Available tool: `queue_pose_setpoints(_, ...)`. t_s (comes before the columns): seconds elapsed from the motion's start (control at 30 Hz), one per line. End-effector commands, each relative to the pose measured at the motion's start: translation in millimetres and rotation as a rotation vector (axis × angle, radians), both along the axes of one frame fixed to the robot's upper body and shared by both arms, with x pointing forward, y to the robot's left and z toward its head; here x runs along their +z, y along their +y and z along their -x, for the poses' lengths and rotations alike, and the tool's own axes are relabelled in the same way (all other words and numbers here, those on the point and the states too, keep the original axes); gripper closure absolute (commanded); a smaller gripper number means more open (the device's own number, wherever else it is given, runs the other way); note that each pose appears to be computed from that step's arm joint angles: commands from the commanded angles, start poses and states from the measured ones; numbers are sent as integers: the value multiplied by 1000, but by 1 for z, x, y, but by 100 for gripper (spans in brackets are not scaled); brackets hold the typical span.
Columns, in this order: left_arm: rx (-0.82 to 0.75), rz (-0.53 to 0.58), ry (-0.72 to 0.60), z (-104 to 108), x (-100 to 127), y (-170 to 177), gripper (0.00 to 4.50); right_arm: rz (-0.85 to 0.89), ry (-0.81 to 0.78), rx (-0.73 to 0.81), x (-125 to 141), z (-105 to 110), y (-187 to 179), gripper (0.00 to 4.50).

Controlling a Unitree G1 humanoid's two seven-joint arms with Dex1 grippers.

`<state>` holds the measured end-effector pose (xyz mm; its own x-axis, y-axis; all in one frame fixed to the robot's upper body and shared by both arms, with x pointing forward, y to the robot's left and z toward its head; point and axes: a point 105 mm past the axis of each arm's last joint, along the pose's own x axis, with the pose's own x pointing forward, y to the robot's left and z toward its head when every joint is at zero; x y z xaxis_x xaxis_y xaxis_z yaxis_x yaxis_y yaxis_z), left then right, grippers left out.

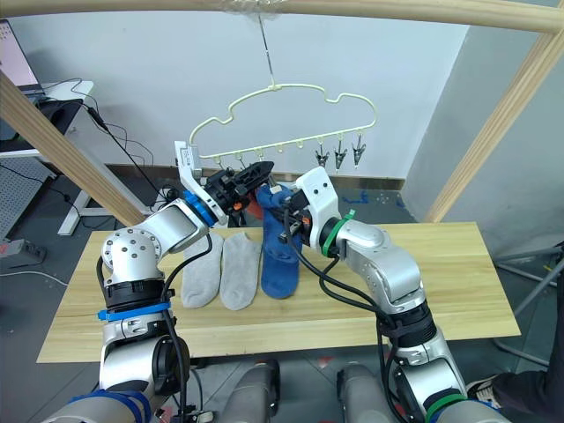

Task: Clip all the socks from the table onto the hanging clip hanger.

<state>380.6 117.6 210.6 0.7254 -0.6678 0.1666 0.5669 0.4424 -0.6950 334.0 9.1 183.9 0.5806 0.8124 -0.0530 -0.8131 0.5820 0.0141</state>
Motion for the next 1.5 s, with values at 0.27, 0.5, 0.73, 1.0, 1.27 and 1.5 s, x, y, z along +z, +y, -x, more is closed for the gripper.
queue_pose_setpoints(0.27,76,-53,-61,13,6,27,1,-7,-64,-46,-4,-8,-1,450)
queue_pose_setpoints(0.5,67,-240,-72,55,-17,37,0,-32,-59,-72,-14,-19,1,294)
queue_pose_setpoints(0.73,134,-420,-70,93,-48,50,0,10,-39,-155,-36,-22,-12,40)
queue_pose_setpoints(1.0,330,-670,-197,96,-48,74,0,0,-71,-366,-34,-31,-37,2)
queue_pose_setpoints(1.27,232,-661,-450,100,-28,59,0,-159,-108,-597,5,-52,-69,2)
queue_pose_setpoints(1.5,237,-697,-610,88,-12,58,0,-173,-156,-650,17,-62,-86,91)
